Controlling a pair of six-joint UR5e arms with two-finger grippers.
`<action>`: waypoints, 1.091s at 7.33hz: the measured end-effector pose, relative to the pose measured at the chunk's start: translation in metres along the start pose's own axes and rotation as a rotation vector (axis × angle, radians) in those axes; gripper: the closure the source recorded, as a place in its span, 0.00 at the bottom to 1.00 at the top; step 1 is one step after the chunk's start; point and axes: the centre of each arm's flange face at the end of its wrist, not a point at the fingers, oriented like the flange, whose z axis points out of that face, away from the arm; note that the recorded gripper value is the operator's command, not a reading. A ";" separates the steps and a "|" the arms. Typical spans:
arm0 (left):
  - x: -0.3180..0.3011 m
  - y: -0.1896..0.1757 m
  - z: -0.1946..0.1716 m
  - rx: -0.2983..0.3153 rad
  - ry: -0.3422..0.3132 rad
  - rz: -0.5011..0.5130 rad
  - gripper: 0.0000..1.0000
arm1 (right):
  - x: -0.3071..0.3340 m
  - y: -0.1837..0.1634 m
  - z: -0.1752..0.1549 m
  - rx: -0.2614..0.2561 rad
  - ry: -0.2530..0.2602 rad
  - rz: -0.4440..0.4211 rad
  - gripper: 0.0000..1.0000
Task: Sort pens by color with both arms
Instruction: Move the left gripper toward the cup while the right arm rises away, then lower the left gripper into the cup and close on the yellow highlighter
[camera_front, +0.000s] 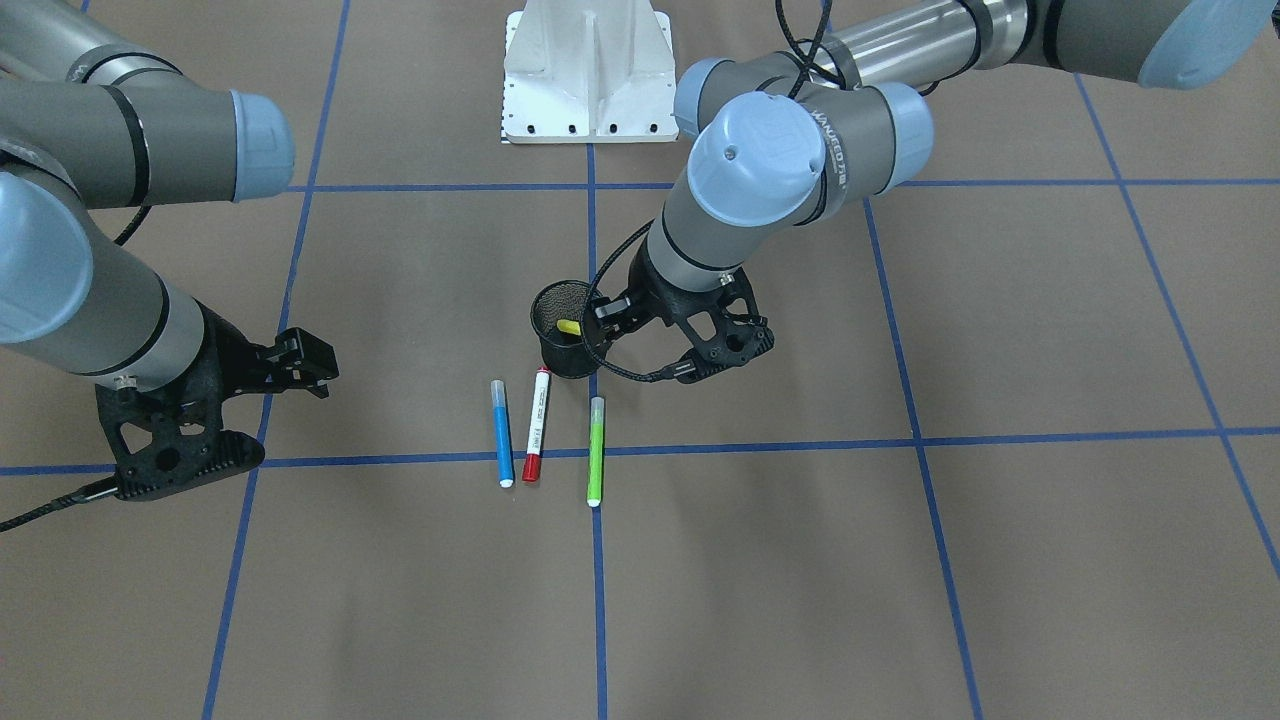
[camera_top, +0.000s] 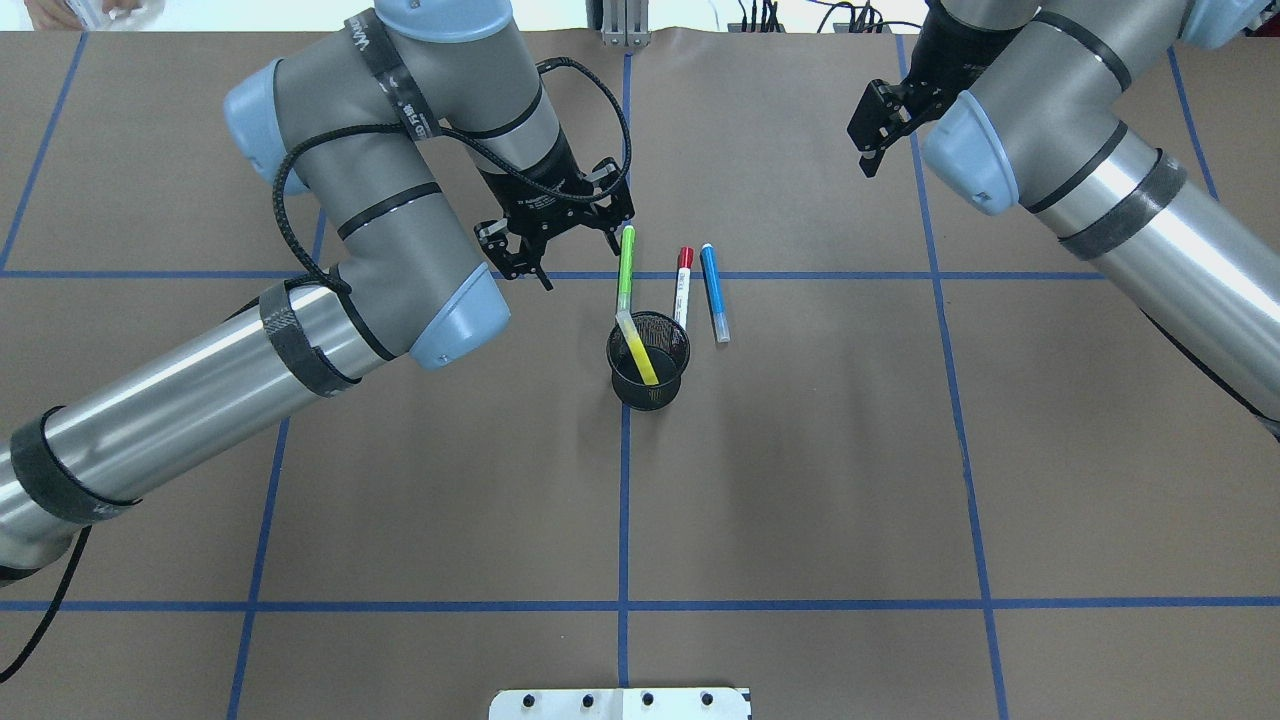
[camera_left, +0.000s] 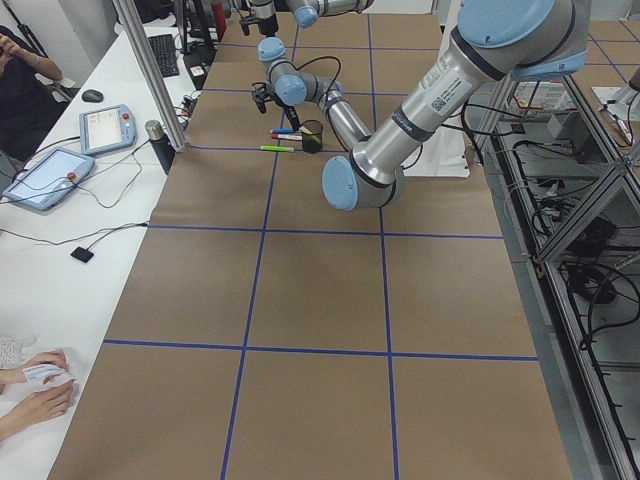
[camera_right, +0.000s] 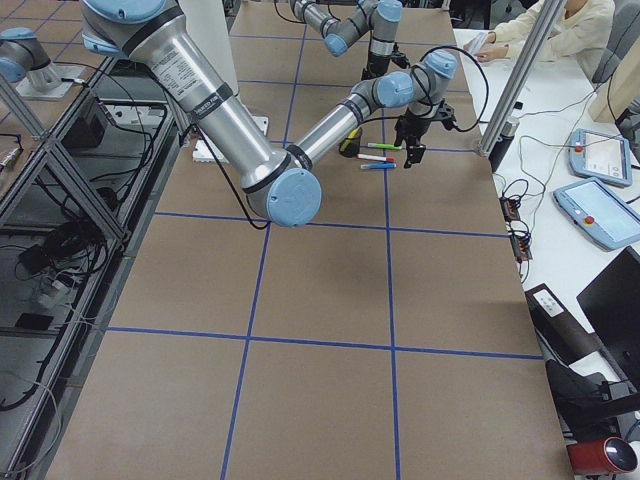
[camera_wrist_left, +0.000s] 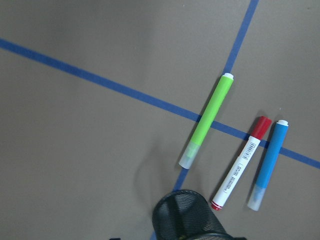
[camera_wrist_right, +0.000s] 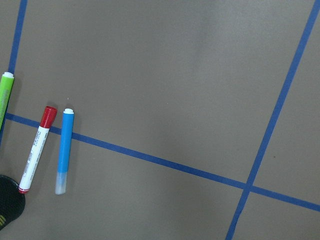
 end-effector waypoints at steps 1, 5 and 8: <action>0.006 0.006 0.003 0.006 -0.001 -0.066 0.16 | -0.002 0.001 -0.003 0.003 0.000 -0.003 0.01; 0.039 0.021 0.050 0.029 -0.063 -0.142 0.25 | -0.005 0.001 -0.005 0.007 0.004 -0.008 0.01; 0.035 0.023 0.066 0.020 -0.088 -0.095 0.34 | -0.011 0.000 -0.006 0.008 0.003 -0.007 0.01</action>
